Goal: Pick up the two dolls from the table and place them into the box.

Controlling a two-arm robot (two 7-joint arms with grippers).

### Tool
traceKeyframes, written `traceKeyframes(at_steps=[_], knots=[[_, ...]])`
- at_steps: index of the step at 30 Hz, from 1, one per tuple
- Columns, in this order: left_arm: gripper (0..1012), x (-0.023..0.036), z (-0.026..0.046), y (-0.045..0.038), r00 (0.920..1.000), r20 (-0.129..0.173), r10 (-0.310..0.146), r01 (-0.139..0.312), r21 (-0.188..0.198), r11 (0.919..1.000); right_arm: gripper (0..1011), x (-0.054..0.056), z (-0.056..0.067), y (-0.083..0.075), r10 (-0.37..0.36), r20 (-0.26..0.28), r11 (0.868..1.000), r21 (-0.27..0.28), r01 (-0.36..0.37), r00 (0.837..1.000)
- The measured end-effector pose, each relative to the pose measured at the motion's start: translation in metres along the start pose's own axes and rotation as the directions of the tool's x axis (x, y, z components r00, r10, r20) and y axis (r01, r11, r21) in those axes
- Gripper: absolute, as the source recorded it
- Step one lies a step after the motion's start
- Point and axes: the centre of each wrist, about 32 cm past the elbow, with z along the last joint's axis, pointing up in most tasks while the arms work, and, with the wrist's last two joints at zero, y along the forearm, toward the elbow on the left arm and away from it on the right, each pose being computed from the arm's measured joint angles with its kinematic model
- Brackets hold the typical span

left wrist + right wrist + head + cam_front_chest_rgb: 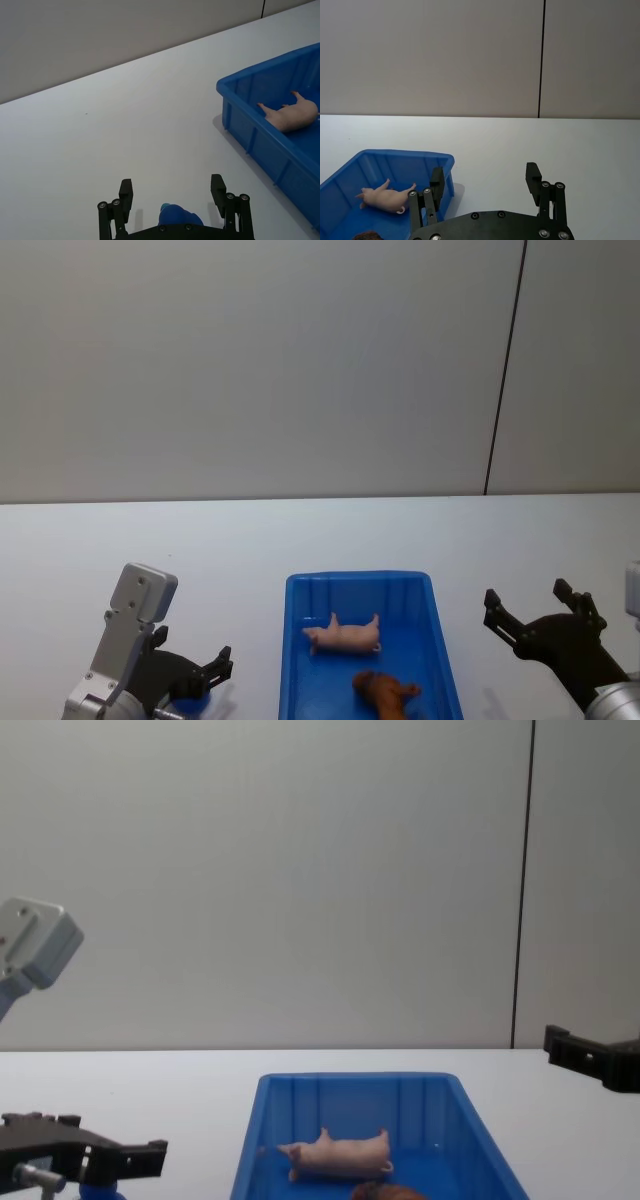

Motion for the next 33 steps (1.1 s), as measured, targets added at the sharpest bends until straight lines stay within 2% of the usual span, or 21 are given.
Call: traceKeyframes(at_steps=[2,10,13,14,15,21,22,26,33], knots=[[994,0.0007,-0.0008,-0.0007,1.0,-0.002,-0.002,0.002,0.009,1.0,1001,0.0,0.0,0.0,0.0,0.0,1.0,0.0,0.0,1.0],[808,0.0022,-0.0048,-0.0032,0.9998,-0.017,-0.006,0.007,0.053,0.9986,1001,0.0,0.0,0.0,0.0,0.0,1.0,0.0,0.0,1.0],[685,0.0023,-0.0057,-0.0032,0.9997,-0.024,-0.004,0.005,0.063,0.998,1001,0.0,0.0,0.0,0.0,0.0,1.0,0.0,0.0,1.0],[685,0.0023,-0.0057,-0.0032,0.9997,-0.024,-0.004,0.005,0.063,0.998,1001,0.0,0.0,0.0,0.0,0.0,1.0,0.0,0.0,1.0],[628,0.0022,-0.0064,-0.0031,0.9996,-0.027,-0.001,0.003,0.069,0.9976,1001,0.0,0.0,0.0,0.0,0.0,1.0,0.0,0.0,1.0],[441,0.0019,-0.0086,-0.0023,0.9993,-0.037,0.007,-0.004,0.084,0.9964,1001,0.0,0.0,0.0,0.0,0.0,1.0,0.0,0.0,1.0],[381,0.0018,-0.0089,-0.0021,0.9992,-0.04,0.009,-0.005,0.086,0.9962,1001,0.0,0.0,0.0,0.0,0.0,1.0,0.0,0.0,1.0],[289,0.0016,-0.0092,-0.0018,0.999,-0.043,0.012,-0.008,0.088,0.9961,1001,0.0,0.0,0.0,0.0,0.0,1.0,0.0,0.0,1.0],[239,0.0006,-0.0076,-0.0007,0.9988,-0.048,0.014,-0.011,0.076,0.9971,1001,0.0,0.0,0.0,0.0,0.0,1.0,0.0,0.0,1.0]])
